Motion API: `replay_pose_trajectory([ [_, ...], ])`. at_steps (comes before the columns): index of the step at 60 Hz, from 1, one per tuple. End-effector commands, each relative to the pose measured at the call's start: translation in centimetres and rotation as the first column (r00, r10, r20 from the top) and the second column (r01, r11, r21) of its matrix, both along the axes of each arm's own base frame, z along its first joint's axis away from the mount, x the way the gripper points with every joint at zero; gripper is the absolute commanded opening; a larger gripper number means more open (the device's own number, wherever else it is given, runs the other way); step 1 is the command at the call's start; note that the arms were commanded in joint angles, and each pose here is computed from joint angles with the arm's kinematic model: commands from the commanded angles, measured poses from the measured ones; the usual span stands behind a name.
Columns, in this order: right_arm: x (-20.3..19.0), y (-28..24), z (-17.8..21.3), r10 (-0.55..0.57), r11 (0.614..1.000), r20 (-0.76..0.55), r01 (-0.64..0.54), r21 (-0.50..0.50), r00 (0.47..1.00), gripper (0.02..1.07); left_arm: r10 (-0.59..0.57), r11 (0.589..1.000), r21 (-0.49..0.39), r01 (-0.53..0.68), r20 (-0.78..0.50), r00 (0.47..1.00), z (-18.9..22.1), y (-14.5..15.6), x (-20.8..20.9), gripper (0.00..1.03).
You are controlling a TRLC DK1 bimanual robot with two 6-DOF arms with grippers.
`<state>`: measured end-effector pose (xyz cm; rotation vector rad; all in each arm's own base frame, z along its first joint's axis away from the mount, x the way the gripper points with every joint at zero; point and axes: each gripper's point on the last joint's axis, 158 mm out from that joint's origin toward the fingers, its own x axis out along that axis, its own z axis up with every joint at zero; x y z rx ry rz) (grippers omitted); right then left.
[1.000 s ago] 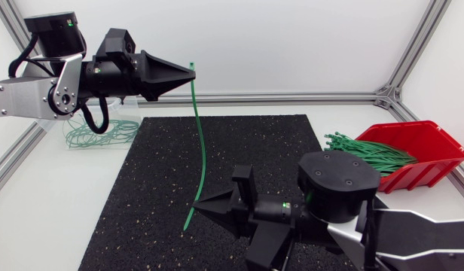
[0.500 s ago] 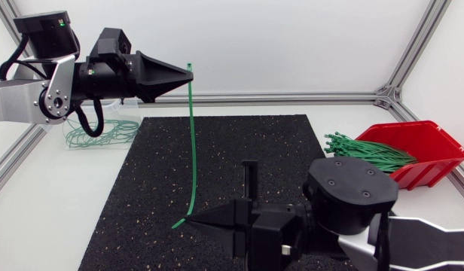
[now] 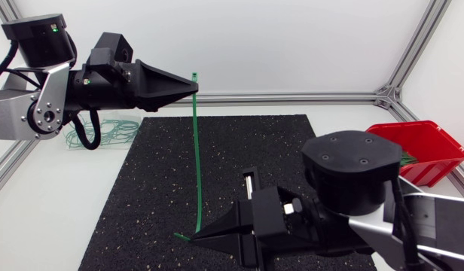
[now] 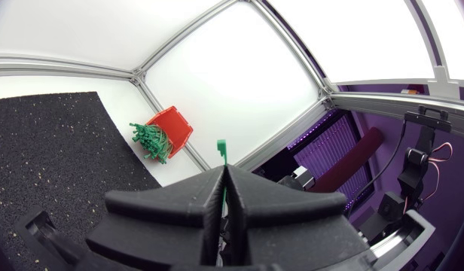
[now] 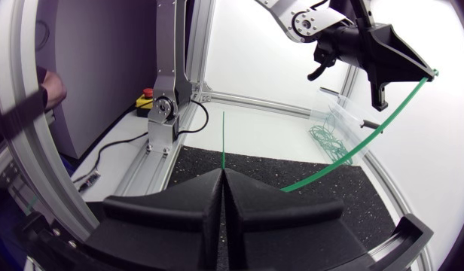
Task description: Take a green cable tie from the red box, thread the tail through the head to close it, then place it in the transparent bin on the left.
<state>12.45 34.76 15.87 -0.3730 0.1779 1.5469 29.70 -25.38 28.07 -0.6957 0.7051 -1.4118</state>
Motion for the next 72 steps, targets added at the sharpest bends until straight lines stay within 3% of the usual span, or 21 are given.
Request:
replay_pose_trajectory([
  [1,-0.8,0.0,2.8,-0.016,0.999,-0.096,0.020,0.043,0.995,0.08,-0.014,1.000,-0.006,0.014,0.012,1.000,0.3,-0.1,-1.2,0.04],
  [14,-2.2,-0.8,6.4,-0.019,0.997,-0.264,0.039,0.071,0.964,0.08,-0.029,1.000,-0.008,0.029,0.027,0.999,0.6,-0.6,-2.7,0.04],
  [26,-3.3,-0.8,9.3,-0.016,0.994,-0.490,0.065,0.082,0.872,0.08,-0.029,1.000,-0.007,0.030,0.045,0.999,0.5,-0.9,-3.8,0.04],
  [50,-5.1,-1.4,17.1,0.064,0.988,-0.616,0.036,0.149,0.785,0.08,-0.001,1.000,-0.020,0.003,0.099,0.995,1.5,-0.7,-6.5,0.04],
  [58,-5.5,-1.0,18.2,0.086,0.990,-0.711,0.017,0.137,0.697,0.08,0.009,1.000,-0.025,-0.006,0.122,0.992,1.7,-0.7,-7.2,0.04],
  [63,-4.7,-1.0,18.8,0.082,0.990,-0.732,0.028,0.137,0.677,0.08,0.009,1.000,-0.026,-0.006,0.130,0.992,1.8,-0.9,-7.5,0.04],
  [69,-3.9,-0.7,19.1,0.080,0.993,-0.796,0.025,0.118,0.600,0.08,0.012,1.000,-0.029,-0.008,0.150,0.989,2.1,-1.2,-7.9,0.04],
  [72,-3.4,-0.6,19.2,0.066,0.995,-0.844,0.031,0.097,0.532,0.08,0.016,0.999,-0.032,-0.011,0.163,0.986,2.4,-1.4,-8.1,0.04],
])
